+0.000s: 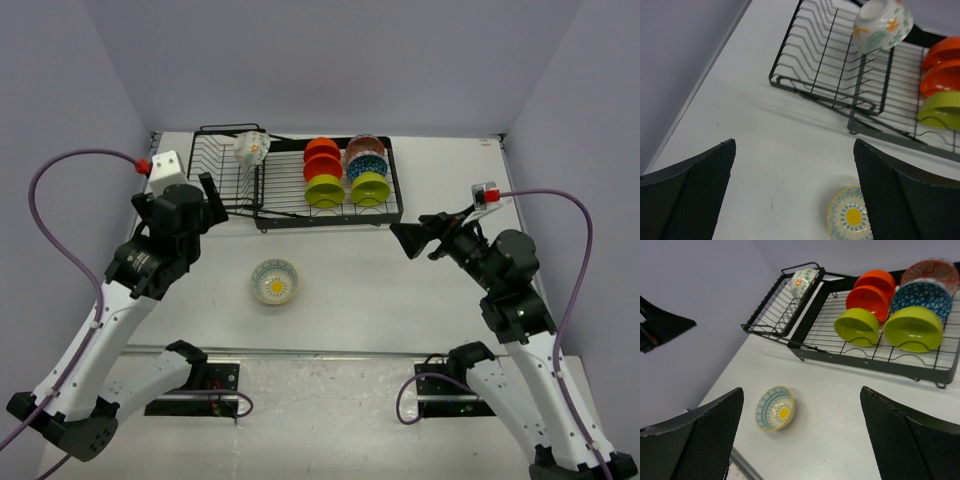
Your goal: Unload the bowls from the dish rack
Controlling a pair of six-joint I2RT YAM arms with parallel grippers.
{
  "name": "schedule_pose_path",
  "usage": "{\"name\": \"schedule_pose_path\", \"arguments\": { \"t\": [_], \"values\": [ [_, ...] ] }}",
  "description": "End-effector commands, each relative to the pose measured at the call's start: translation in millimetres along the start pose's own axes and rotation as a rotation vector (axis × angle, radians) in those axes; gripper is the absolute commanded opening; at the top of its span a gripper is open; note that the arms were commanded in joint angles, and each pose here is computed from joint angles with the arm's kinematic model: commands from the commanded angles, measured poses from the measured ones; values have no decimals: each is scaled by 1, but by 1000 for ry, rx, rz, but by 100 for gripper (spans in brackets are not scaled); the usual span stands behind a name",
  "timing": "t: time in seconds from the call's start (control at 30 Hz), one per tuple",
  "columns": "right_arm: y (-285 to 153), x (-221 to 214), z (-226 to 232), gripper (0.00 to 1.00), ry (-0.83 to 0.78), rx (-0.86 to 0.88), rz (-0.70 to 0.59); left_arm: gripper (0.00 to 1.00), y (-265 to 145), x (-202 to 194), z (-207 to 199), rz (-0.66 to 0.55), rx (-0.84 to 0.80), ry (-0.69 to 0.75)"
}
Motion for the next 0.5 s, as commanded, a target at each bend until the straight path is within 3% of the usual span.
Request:
{"name": "schedule_pose_path", "arguments": {
  "t": [0.0, 0.13, 0.3, 0.47],
  "values": [
    [23, 10, 14, 99, 117, 98, -20, 100, 5, -21, 33, -39, 81, 26],
    [55, 23, 28, 99, 191, 234, -24, 100, 11, -48, 34, 6, 22, -18],
    [109, 23, 37, 99, 252, 268, 80, 100, 8, -32, 45, -32, 64, -73],
    [168, 25, 45, 99, 273, 233, 90, 100, 5, -6, 67, -120, 75, -190]
  ]
}}
Point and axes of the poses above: each gripper's point midway between its finger pads, its own y axis out along the fingers, its own z axis along the line the jaws close on, x = y × z, the point moved 1 cm from there along -y, back along the fingers, and after that the axes turned 14 degrees about -y, right-handed, at the moved point
